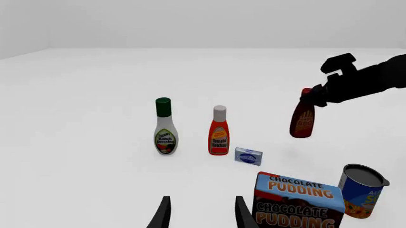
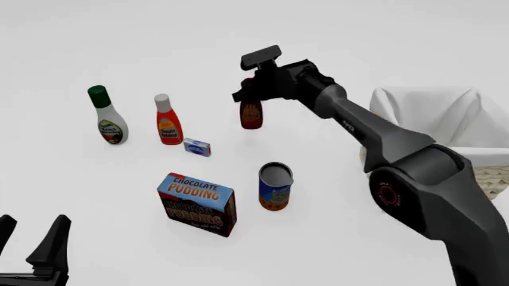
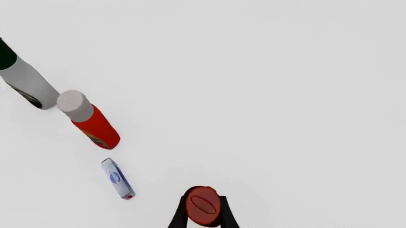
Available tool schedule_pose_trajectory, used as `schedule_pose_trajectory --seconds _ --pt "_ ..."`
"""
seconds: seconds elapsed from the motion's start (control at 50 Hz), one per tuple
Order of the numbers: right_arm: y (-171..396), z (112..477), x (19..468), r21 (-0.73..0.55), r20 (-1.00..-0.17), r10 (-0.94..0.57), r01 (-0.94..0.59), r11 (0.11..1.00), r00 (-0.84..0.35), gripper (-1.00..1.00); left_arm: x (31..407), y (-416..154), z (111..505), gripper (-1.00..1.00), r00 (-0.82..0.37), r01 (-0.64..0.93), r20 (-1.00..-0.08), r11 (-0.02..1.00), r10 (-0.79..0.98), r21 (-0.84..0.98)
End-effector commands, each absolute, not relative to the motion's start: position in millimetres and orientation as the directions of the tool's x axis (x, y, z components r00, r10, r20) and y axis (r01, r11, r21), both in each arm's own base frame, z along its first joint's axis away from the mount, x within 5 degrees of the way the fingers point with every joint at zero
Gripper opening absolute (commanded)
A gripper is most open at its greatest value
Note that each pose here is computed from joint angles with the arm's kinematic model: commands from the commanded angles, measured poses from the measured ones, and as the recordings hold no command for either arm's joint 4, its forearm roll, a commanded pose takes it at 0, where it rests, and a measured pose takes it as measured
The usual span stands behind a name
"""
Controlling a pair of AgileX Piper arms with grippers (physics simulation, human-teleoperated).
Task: Pick the bbq sauce and place it in the basket.
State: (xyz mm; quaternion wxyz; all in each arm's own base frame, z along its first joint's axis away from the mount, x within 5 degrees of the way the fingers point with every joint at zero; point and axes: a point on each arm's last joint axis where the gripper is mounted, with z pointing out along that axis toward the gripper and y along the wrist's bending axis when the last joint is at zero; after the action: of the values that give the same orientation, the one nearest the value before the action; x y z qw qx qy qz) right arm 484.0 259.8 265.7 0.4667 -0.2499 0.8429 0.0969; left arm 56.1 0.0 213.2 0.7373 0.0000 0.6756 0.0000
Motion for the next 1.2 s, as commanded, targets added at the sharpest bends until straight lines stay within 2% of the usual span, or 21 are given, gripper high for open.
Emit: schedule_pose_trajectory --seconds 0.02,0.5,1.2 --pt "250 305 463 -0.080 -0.863 -0.317 -0.513 0.855 -0.393 -1.00 56 0 213 1.00 0.087 0.000 -0.996 1.000 0.000 0.000" --pt "233 380 424 -0.126 -0.900 -0.320 -0.527 0.840 -0.295 -1.00 56 0 213 1.00 0.087 0.000 -0.996 1.000 0.000 0.000" --pt "169 445 369 -0.186 -0.921 -0.319 -0.469 0.863 -0.222 -1.00 56 0 213 1.00 0.087 0.000 -0.996 1.000 0.000 0.000"
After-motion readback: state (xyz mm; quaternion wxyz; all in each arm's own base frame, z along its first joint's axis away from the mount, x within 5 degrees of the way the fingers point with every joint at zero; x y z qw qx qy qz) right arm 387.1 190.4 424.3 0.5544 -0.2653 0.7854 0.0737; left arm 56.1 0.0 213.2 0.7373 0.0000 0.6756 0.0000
